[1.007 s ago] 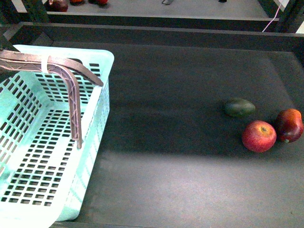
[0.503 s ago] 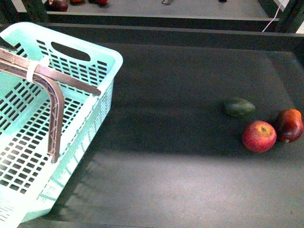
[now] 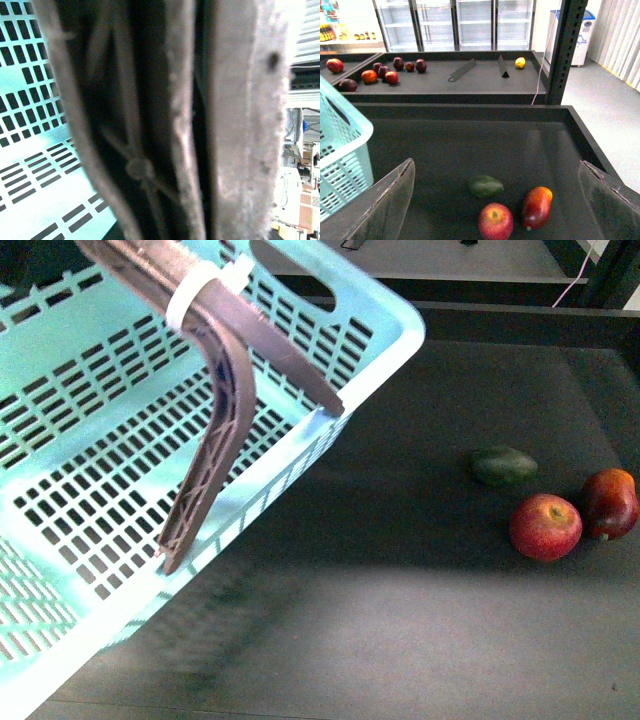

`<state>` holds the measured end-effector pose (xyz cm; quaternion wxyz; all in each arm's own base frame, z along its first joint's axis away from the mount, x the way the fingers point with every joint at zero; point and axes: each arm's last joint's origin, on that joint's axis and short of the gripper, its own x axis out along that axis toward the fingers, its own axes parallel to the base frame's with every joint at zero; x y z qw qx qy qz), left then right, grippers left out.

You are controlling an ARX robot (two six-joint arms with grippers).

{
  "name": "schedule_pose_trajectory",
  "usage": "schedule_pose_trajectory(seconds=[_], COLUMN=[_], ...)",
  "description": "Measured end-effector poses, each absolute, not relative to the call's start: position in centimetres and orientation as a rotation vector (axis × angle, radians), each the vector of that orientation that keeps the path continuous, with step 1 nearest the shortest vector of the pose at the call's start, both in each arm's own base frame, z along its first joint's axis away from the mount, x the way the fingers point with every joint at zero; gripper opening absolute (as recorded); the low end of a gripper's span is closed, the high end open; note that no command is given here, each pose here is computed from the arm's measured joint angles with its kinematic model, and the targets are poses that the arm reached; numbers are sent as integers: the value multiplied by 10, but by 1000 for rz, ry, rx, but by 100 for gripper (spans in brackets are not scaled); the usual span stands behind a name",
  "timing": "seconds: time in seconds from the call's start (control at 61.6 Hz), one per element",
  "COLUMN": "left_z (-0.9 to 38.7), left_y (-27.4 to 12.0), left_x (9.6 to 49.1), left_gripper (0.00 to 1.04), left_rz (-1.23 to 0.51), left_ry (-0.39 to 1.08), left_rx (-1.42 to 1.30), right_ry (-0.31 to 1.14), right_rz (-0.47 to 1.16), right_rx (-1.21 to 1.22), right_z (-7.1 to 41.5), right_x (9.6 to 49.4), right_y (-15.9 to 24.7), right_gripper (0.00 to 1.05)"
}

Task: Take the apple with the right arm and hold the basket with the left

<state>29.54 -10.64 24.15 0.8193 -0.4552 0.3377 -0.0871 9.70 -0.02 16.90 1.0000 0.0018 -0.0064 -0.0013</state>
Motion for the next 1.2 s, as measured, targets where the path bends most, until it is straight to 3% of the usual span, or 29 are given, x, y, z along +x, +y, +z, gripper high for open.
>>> schedule_pose_trajectory(seconds=[0.374,0.893,1.056,1.202], left_z=[261,262,262,262], left_y=[-160,-161,-161,-161], left_x=[275,275,275,275], left_gripper=[16,16,16,16], left_rz=[-393,-406,-408,-407], left_ry=[754,738,736,737], left_rx=[-876,-859,-858,-859], right_ry=[-13,-9,544,642], right_rz=[-2,-4,-59,-71], right_rx=[4,4,-65,-63], right_z=[169,169,162,154], right_x=[97,97,99,102], right_y=[0,0,-6,-12], right_gripper=[96,96,96,96])
